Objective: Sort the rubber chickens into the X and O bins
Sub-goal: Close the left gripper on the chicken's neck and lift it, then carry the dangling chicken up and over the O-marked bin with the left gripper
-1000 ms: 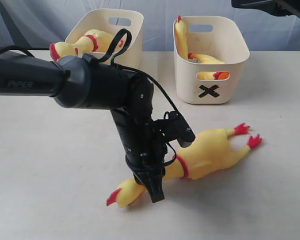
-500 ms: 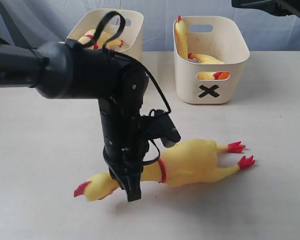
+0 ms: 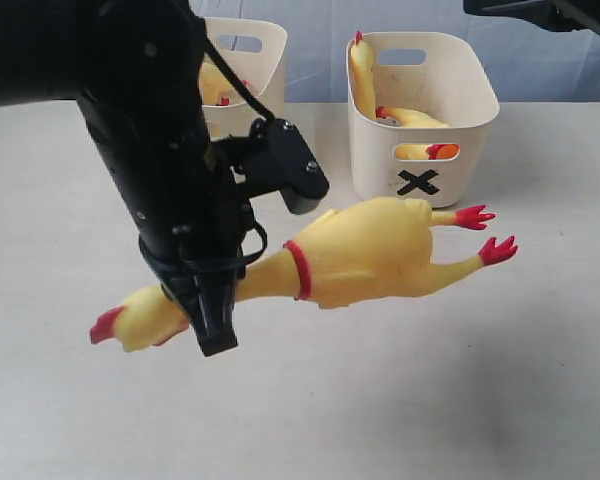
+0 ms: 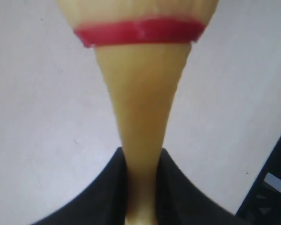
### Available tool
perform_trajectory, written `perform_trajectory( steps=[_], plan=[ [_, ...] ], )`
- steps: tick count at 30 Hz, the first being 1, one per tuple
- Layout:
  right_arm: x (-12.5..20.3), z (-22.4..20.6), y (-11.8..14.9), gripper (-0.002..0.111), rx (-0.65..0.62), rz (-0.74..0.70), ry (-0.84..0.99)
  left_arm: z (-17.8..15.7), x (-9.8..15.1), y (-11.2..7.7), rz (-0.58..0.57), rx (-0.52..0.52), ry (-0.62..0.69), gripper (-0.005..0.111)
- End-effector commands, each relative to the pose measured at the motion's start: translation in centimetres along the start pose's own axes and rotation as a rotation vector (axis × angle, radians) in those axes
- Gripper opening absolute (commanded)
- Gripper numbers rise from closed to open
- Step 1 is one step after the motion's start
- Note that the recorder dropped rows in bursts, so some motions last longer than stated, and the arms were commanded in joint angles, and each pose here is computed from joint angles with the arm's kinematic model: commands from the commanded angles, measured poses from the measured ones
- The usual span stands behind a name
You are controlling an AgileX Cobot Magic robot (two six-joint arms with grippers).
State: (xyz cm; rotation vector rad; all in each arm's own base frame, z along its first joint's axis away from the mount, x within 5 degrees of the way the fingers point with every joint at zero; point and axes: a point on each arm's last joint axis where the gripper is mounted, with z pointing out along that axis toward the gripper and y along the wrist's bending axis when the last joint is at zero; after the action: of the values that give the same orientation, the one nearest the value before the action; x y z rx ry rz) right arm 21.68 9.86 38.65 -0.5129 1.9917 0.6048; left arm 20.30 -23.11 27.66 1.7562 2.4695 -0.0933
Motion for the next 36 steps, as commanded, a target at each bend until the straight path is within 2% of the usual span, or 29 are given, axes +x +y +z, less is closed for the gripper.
perform_trajectory(
  steps=[1,4,13,19,20,23,28,32,36],
  plan=[
    [0.0,-0.2,0.0,0.0,0.011,-0.009,-0.011,-3.2,0.8,0.9,-0.088,-0.105,-0.068,0.0],
    [0.0,-0.2,0.0,0.0,0.011,-0.009,-0.011,-5.3,1.4,2.3,-0.172,-0.199,-0.109,0.0],
    [0.0,-0.2,0.0,0.0,0.011,-0.009,-0.011,-10.6,2.6,6.8,-0.323,-0.352,-0.239,0.0],
    [0.0,-0.2,0.0,0.0,0.009,-0.005,-0.013,-13.6,3.7,10.5,-0.438,-0.431,-0.311,0.0],
    [0.0,-0.2,0.0,0.0,0.009,-0.005,-0.013,-14.0,3.8,11.7,-0.465,-0.45,-0.32,0.0],
    [0.1,-0.2,0.0,0.0,0.004,-0.005,-0.006,-14.5,3.9,13.5,-0.486,-0.481,-0.343,0.0],
    [0.0,-0.2,0.0,0.0,0.006,-0.005,-0.009,-13.3,3.9,17.5,-0.603,-0.381,-0.378,0.0],
    [0.0,-0.2,0.0,0.0,0.006,-0.005,-0.009,-14.5,4.9,18.6,-0.658,-0.369,-0.445,0.0],
    [0.0,-0.2,0.0,0.0,0.006,-0.005,-0.009,-14.1,4.8,20.2,-0.646,-0.369,-0.444,0.0]
  ],
)
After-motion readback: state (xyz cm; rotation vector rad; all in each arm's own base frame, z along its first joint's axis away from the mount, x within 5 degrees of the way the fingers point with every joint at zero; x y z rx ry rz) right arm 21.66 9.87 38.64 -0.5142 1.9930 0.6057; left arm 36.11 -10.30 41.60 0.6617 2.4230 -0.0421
